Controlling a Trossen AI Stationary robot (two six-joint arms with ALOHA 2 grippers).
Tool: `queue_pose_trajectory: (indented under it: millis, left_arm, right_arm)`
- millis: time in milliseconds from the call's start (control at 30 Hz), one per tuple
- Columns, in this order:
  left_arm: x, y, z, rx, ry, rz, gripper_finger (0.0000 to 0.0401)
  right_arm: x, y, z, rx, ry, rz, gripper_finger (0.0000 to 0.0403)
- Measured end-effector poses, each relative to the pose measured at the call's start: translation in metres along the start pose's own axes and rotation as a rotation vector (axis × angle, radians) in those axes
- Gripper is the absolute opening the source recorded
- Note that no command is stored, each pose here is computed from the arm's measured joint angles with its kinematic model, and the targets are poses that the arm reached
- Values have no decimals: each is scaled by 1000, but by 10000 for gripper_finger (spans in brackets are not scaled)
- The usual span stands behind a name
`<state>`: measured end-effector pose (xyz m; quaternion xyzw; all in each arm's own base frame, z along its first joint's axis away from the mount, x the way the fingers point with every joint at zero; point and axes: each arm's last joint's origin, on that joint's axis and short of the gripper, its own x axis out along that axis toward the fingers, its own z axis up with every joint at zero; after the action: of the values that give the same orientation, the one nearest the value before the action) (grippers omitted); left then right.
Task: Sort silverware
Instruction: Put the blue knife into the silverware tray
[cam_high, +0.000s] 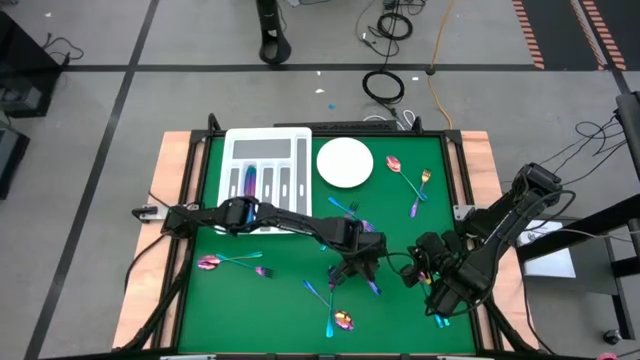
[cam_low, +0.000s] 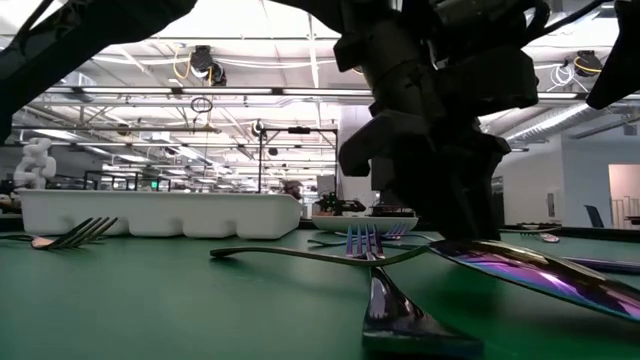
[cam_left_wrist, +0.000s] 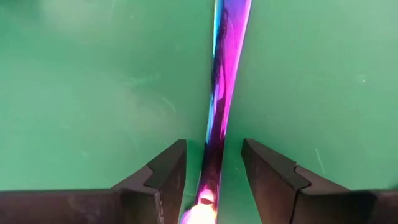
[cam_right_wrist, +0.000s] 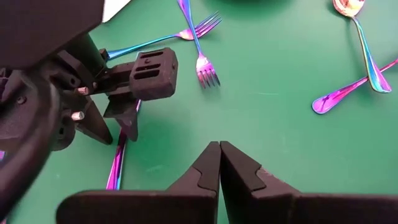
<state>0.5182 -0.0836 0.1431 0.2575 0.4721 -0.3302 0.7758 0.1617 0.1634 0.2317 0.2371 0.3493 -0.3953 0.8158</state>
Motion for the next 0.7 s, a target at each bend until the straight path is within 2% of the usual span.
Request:
queue_pose_trajectory:
  millis: [167, 400, 700]
  left_arm:
    - [-1, 4, -7, -33, -11, -45, 139]
    - [-2, 8, -10, -58, -10, -42, 88]
    - [9, 9, -14, -63, 4, -46, 88]
  right_arm:
    - [0, 0, 0, 1, 1, 1, 0]
    - [0, 0, 0, 2, 1, 3, 0]
    - [0, 1, 0, 1, 2, 10, 0]
